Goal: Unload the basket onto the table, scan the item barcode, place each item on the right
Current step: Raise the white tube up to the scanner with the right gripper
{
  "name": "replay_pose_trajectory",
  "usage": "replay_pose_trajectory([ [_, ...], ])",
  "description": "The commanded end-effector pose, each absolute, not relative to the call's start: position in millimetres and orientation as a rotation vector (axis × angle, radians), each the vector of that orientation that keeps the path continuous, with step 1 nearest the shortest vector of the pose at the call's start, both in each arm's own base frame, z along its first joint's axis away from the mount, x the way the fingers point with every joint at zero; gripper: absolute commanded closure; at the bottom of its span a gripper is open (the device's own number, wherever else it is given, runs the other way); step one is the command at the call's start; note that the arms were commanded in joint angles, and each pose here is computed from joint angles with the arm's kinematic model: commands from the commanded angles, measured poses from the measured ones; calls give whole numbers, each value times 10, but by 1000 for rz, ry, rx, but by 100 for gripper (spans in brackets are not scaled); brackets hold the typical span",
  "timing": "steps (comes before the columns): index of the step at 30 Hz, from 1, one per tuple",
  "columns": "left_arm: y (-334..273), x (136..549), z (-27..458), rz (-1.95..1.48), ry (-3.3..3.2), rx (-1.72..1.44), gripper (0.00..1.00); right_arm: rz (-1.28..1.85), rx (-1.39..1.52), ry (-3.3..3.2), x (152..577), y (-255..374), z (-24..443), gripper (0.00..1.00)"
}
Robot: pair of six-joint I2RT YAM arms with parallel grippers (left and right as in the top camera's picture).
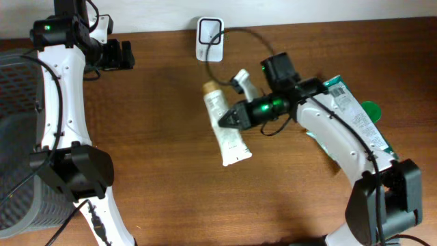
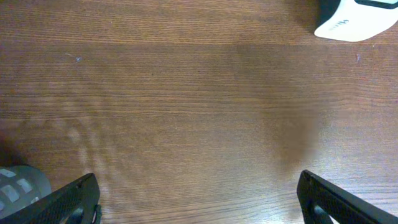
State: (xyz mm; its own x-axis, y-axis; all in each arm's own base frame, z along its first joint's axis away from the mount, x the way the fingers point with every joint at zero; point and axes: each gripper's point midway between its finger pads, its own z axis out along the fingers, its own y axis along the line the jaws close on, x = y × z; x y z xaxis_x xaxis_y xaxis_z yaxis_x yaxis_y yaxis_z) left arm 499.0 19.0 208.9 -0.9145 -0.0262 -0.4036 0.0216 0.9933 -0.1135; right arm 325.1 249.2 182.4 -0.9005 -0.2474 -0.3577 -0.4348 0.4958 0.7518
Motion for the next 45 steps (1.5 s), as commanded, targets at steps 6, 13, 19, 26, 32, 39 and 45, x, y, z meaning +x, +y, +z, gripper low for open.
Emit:
replay_pose_trajectory([
  [6,199,4978,2241,-153,2685,4,1,1598,-692,2182,3084,2337,2755,96],
  [13,195,4978,2241,-154,2685,5,1,1070,-577,2402,3127,2241,3054,96],
  [19,195,4978,2241,-154,2685,5,1,536,-494,2362,3618,2044,3464,96],
  [26,195,4978,2241,-154,2685,5,1,-244,-590,2189,5223,1878,2611,96],
  [32,195,4978,2241,-154,2685,5,1,-647,-704,1915,6167,1933,2094,96],
  [39,195,4978,2241,-154,2685,5,1,-850,-879,1790,6513,2136,1176,96],
  [45,195,4978,2241,-154,2685,5,1,-926,-832,1775,6527,2060,1225,96],
])
